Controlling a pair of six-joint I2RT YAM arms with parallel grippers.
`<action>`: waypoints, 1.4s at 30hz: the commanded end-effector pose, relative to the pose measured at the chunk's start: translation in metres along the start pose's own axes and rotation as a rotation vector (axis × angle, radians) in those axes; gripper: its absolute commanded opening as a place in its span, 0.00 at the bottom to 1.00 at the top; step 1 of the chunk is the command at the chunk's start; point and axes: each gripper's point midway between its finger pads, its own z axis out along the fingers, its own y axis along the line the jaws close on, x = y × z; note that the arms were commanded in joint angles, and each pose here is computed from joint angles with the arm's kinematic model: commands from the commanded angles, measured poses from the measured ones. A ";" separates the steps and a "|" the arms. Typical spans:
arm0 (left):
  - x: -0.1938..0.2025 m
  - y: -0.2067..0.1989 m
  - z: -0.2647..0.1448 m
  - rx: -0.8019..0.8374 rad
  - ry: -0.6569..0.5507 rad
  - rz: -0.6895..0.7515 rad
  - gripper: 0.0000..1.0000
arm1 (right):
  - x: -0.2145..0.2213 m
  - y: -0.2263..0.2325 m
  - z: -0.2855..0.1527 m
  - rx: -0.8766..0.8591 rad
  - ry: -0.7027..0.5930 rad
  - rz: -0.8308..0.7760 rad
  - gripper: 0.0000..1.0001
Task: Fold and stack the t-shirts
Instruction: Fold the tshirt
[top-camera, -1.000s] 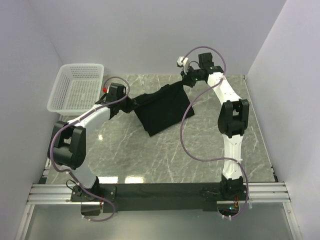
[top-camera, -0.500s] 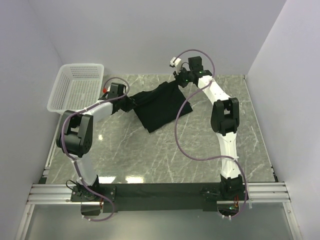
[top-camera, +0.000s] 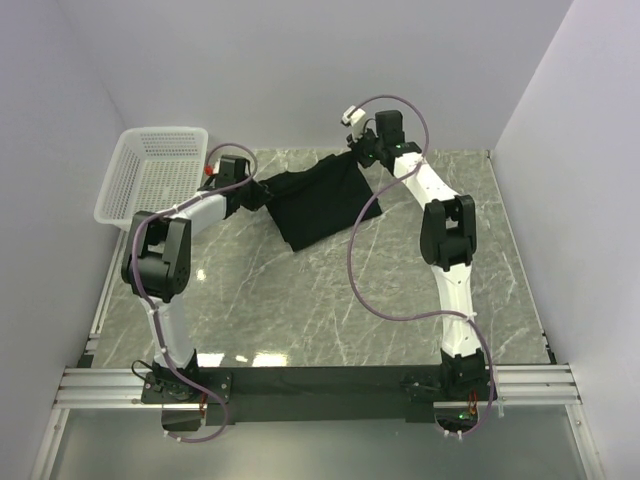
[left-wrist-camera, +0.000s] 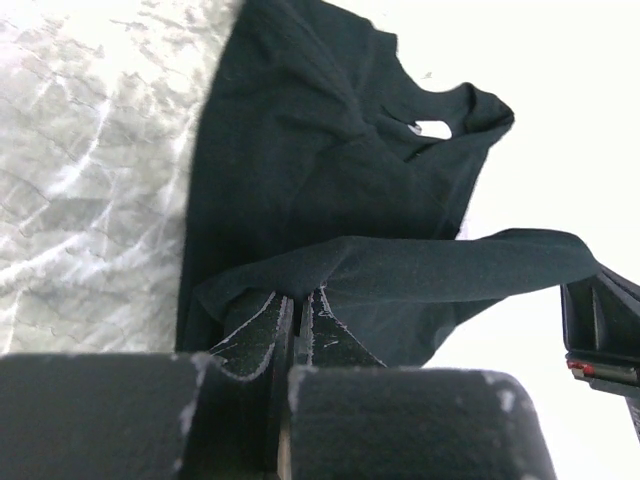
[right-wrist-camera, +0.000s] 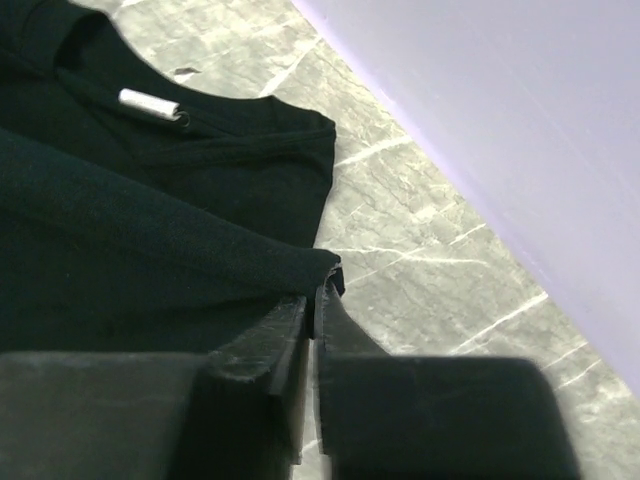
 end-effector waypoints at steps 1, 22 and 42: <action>-0.017 -0.012 0.003 0.028 -0.028 0.005 0.04 | -0.023 -0.026 0.003 0.123 -0.062 -0.012 0.16; -0.025 -0.062 -0.068 0.247 -0.038 0.319 0.64 | -0.017 0.000 -0.077 -0.181 -0.033 0.232 0.68; 0.111 0.038 -0.042 0.042 0.174 0.217 0.65 | 0.100 0.041 -0.077 -0.254 0.353 0.625 0.69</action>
